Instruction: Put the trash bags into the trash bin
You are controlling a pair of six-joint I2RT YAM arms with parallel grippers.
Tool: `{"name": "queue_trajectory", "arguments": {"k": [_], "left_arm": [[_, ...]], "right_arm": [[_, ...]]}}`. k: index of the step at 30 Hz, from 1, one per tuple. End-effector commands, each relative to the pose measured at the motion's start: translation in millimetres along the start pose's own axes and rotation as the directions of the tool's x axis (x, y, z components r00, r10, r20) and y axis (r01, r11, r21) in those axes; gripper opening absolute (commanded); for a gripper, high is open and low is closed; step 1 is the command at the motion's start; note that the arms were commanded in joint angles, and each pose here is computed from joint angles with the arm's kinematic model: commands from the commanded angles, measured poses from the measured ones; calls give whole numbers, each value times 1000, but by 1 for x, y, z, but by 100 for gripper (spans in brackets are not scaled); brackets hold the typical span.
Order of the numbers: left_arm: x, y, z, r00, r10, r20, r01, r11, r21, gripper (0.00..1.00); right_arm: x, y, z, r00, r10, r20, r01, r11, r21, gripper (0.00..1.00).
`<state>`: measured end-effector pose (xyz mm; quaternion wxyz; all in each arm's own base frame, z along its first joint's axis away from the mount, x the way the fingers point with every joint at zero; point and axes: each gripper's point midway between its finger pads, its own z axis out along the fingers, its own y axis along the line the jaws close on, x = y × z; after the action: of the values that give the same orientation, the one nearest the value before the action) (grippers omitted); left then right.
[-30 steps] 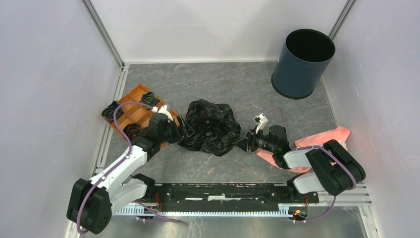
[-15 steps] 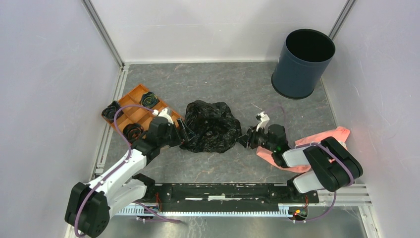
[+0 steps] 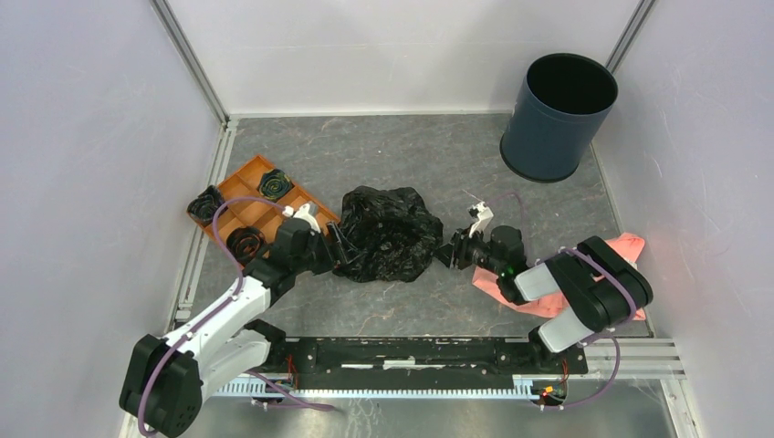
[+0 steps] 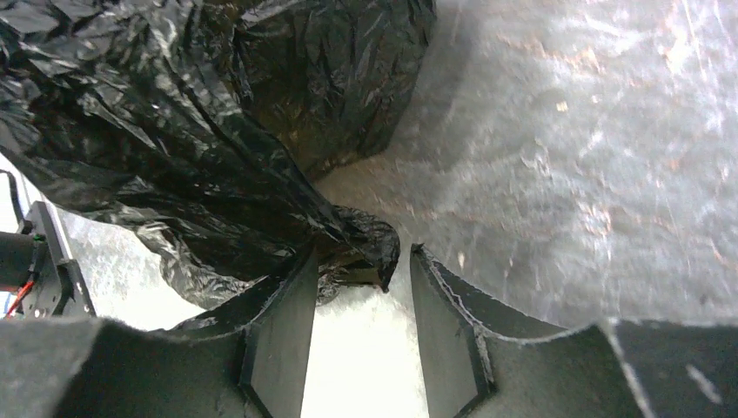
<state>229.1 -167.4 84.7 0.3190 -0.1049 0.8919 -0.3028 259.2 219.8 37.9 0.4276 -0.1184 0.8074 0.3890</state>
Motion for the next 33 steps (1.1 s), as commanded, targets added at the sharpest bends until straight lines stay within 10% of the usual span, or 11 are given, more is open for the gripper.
{"name": "queue_trajectory", "arguments": {"k": [1, 6, 13, 20, 33], "left_arm": [[3, -10, 0, 999, -35, 3, 34, 998, 61, 77], [7, -20, -1, 997, -81, 9, 79, 988, 130, 73], [23, -43, -2, 993, -115, 8, 112, 975, 191, 73], [58, -75, 3, 997, -74, 0, 72, 971, 227, 90], [-50, -63, -34, 953, 170, 252, -177, 984, 6, 100]], "right_arm": [[-48, 35, 11, 980, -67, 185, 100, 979, -178, 48], [-66, 60, 1, 960, -11, 281, 95, 953, -288, 1], [-37, 7, -23, 992, -41, 122, 33, 997, 69, 0], [-15, -66, -92, 992, -93, -80, 122, 823, 555, 0], [-49, -73, -108, 974, -209, -84, 214, 744, 633, 0]]}}
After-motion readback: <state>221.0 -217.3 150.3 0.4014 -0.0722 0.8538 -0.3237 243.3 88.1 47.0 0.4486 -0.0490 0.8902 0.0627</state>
